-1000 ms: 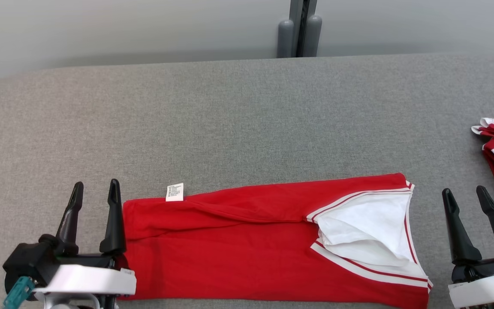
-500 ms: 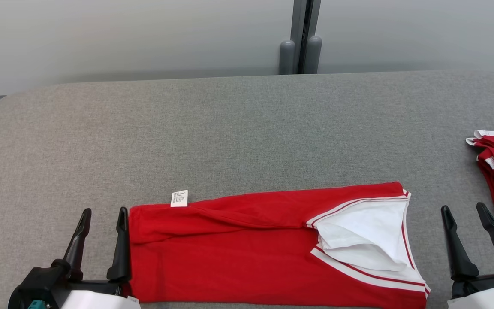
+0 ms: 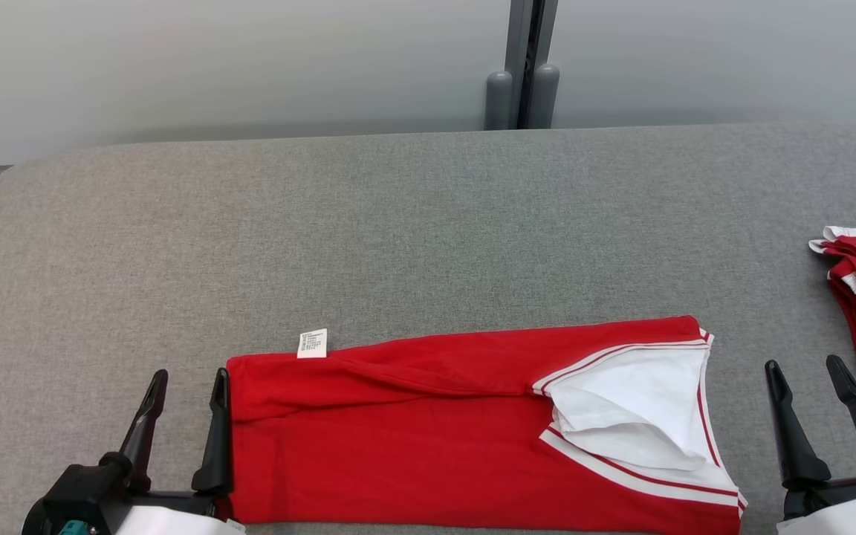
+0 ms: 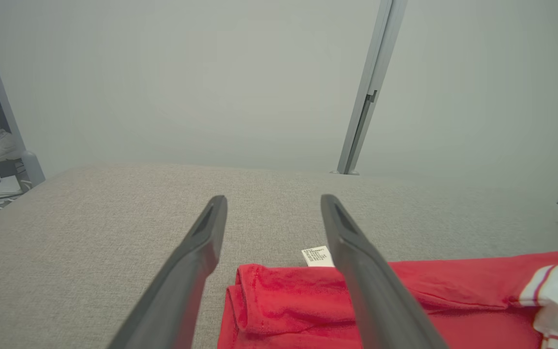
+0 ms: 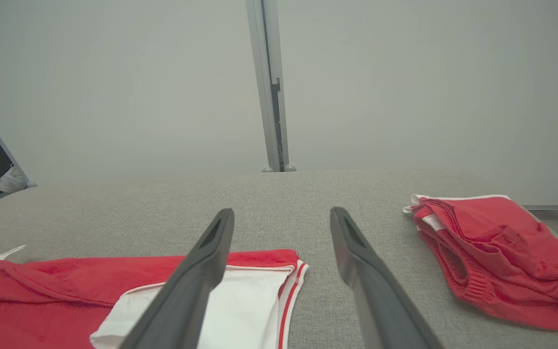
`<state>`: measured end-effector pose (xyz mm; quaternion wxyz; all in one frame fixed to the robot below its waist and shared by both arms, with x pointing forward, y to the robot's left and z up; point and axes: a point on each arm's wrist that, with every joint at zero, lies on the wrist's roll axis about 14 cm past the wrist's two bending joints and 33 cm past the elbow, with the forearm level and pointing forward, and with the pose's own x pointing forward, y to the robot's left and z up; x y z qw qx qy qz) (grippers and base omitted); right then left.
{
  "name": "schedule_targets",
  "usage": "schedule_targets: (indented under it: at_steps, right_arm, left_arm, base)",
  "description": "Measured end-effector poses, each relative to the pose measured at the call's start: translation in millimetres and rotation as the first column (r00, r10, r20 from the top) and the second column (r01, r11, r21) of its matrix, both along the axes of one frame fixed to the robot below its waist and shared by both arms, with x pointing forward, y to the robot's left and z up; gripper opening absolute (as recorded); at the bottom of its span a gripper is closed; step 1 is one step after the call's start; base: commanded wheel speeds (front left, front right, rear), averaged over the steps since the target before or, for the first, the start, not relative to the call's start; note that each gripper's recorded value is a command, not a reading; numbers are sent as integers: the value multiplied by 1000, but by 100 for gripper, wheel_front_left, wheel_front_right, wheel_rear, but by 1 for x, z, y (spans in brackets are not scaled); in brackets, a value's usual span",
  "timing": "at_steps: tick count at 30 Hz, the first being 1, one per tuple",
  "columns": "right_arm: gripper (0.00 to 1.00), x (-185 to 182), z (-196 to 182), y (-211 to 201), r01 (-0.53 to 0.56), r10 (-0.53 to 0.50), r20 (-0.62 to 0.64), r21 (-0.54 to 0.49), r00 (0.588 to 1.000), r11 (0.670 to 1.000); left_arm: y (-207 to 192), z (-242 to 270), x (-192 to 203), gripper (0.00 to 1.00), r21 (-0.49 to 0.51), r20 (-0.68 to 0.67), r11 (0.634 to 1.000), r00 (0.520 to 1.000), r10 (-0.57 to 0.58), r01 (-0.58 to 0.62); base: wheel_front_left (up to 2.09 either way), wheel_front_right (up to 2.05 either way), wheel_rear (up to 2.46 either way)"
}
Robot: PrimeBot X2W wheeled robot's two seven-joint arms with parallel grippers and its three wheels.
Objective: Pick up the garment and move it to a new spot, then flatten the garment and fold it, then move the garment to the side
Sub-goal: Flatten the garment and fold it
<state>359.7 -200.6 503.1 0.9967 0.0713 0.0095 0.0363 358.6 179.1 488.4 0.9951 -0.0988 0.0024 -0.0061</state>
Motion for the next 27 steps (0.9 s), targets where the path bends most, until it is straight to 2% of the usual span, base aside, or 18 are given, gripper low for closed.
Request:
schedule_targets:
  at_steps: [8, 17, 27]
  right_arm:
    - [100, 9, -5, 4, -37, 36, -25, -28, 999, 999]
    - [100, 18, -61, 18, -86, 83, -194, -9, 978, 996]
    - [100, 9, -133, 29, -99, 108, -399, 43, 910, 994]
  left_arm:
    - [0, -2, 1, 100, 3, -6, 1000, 1000, -1, 1]
    - [0, -6, 9, 100, -10, -15, 1000, 1000, 6, -6]
    - [2, -20, 15, 100, -16, -51, 1000, 999, 15, -15]
  base:
    - [0, 0, 0]
    - [0, 0, 0]
    - [0, 0, 0]
